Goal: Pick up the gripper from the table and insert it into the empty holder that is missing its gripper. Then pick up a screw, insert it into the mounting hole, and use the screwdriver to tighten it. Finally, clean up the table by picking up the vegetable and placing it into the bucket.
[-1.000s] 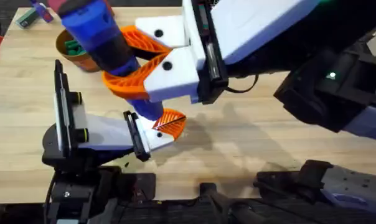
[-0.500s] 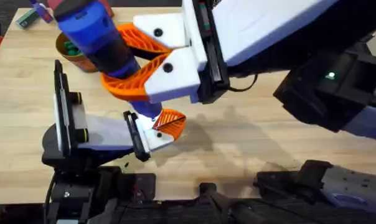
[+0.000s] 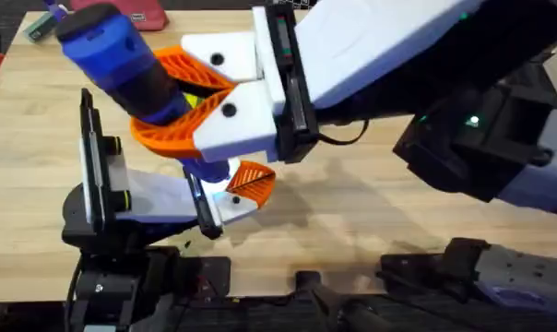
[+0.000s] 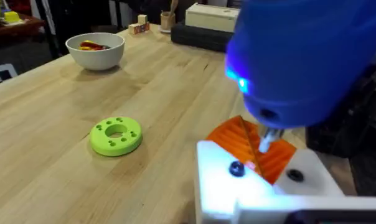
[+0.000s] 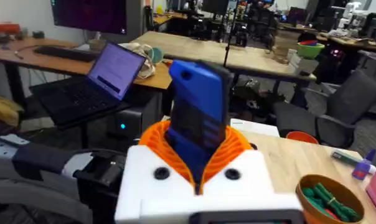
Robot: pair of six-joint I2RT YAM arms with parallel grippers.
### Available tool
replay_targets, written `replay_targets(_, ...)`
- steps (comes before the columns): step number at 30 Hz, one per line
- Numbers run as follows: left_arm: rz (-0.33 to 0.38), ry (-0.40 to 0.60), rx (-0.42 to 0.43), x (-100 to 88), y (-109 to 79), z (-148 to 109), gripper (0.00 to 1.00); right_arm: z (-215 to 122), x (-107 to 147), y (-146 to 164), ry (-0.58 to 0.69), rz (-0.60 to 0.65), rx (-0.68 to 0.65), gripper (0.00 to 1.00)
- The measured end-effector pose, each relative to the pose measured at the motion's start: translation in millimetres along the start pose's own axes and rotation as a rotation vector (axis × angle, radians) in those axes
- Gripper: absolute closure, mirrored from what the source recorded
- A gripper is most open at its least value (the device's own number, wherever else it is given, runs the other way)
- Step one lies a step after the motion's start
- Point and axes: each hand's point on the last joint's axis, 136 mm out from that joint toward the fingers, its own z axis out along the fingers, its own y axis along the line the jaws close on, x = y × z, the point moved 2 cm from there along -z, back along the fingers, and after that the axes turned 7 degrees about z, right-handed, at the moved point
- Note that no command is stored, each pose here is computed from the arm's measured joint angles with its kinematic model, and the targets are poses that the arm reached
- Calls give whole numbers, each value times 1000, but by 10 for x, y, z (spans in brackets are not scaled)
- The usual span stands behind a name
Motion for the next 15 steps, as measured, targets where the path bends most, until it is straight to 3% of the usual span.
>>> replay_targets(15,0,0,0,0,0,0,991,-46,-78,-63,-106,-37,64,978)
